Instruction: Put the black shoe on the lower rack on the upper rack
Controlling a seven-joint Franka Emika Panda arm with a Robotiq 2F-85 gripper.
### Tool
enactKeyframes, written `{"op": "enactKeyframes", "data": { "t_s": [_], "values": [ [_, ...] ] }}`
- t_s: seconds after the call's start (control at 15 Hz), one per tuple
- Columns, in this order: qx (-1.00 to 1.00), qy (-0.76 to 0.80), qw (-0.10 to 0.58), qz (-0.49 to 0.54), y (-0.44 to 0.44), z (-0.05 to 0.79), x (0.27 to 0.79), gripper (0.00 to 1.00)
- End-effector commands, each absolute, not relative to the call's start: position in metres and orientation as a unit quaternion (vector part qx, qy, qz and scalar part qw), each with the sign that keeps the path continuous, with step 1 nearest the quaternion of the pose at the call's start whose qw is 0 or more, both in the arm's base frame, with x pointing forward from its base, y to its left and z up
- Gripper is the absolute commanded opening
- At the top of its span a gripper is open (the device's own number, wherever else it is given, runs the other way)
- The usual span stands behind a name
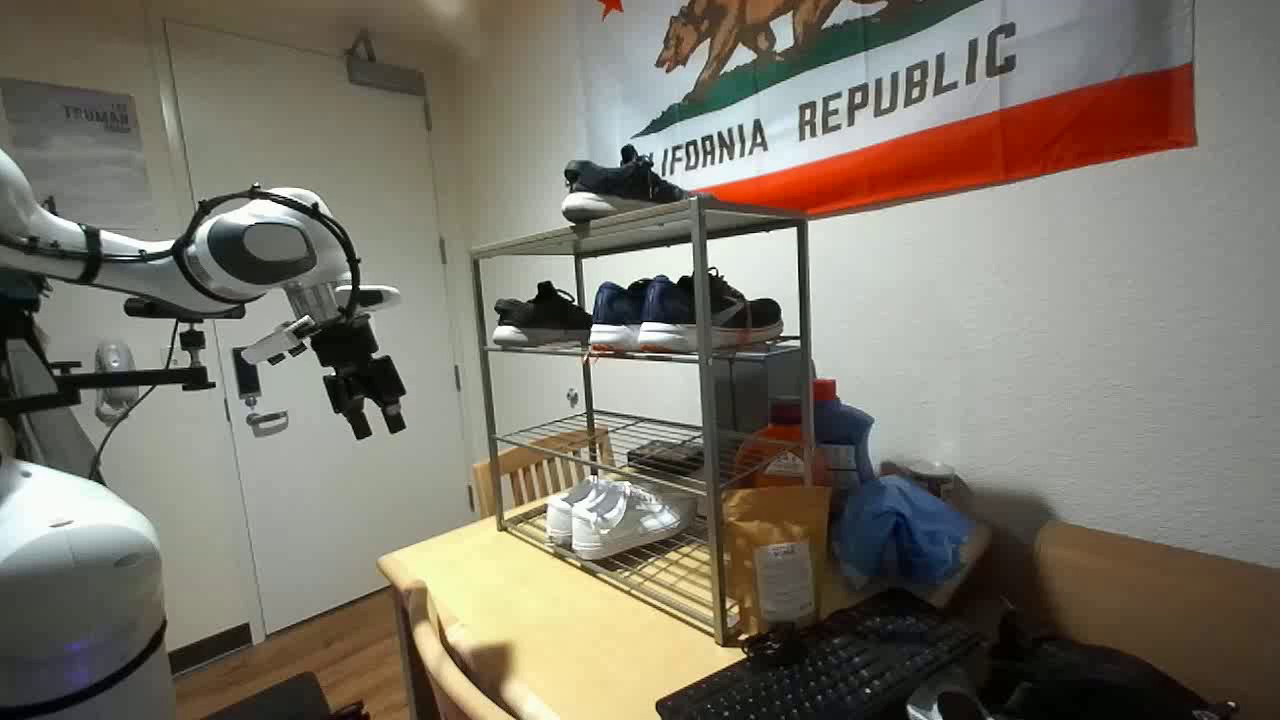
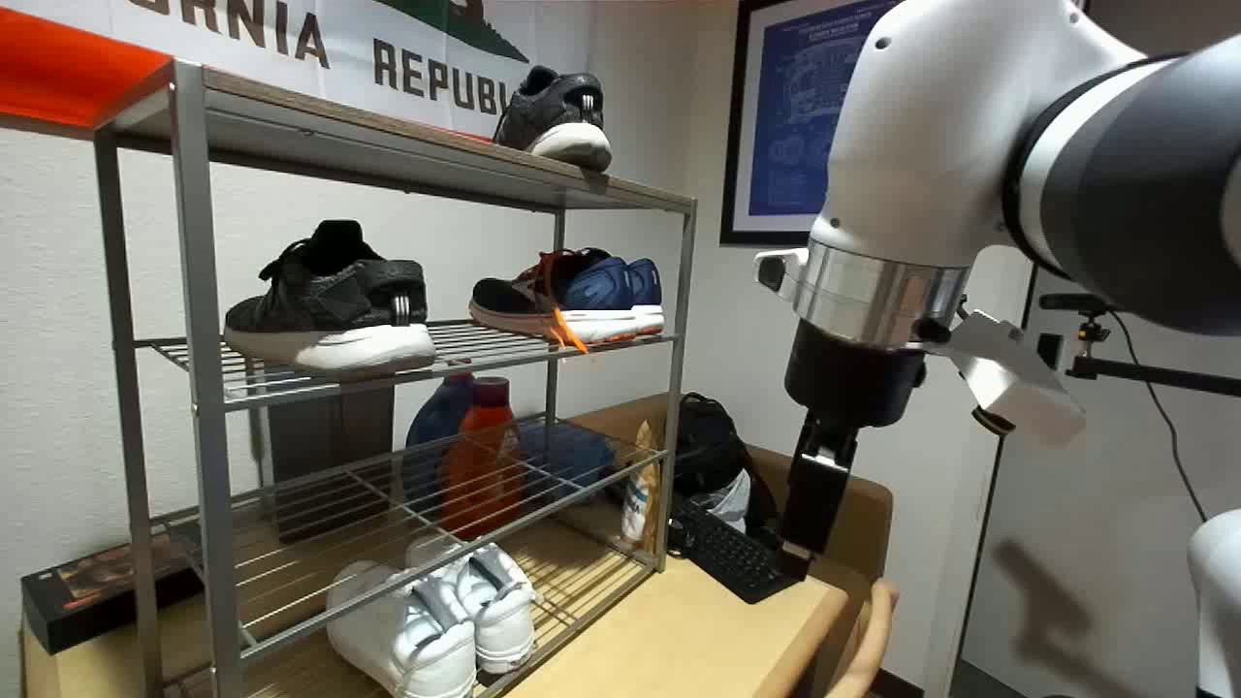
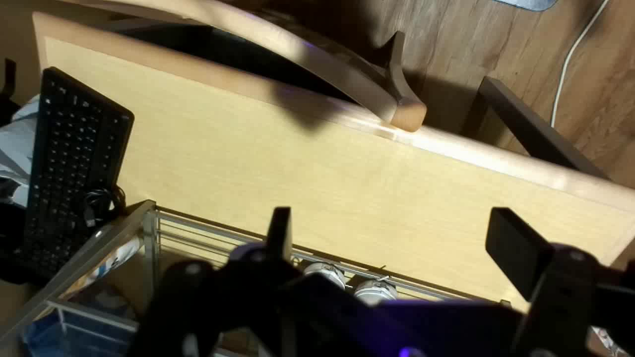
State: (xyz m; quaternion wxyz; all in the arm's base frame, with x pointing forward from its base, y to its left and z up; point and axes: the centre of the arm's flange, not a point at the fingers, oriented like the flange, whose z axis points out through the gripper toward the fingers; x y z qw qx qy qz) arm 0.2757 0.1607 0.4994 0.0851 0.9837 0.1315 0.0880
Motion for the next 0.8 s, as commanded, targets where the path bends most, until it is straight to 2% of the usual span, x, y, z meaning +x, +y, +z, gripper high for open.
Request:
{"op": "enactKeyframes", "data": {
  "t_s": [0.0,0.27,0.73],
  "values": [
    [0.984,0.132,0.085,0.088,0.161,0.499,0.276,1.00],
    [0.981,0.131,0.081,0.117,0.155,0.517,0.282,1.00],
    [0.986,-0.020,-0.024,0.166,0.153,0.534,0.306,1.00]
  ]
}}
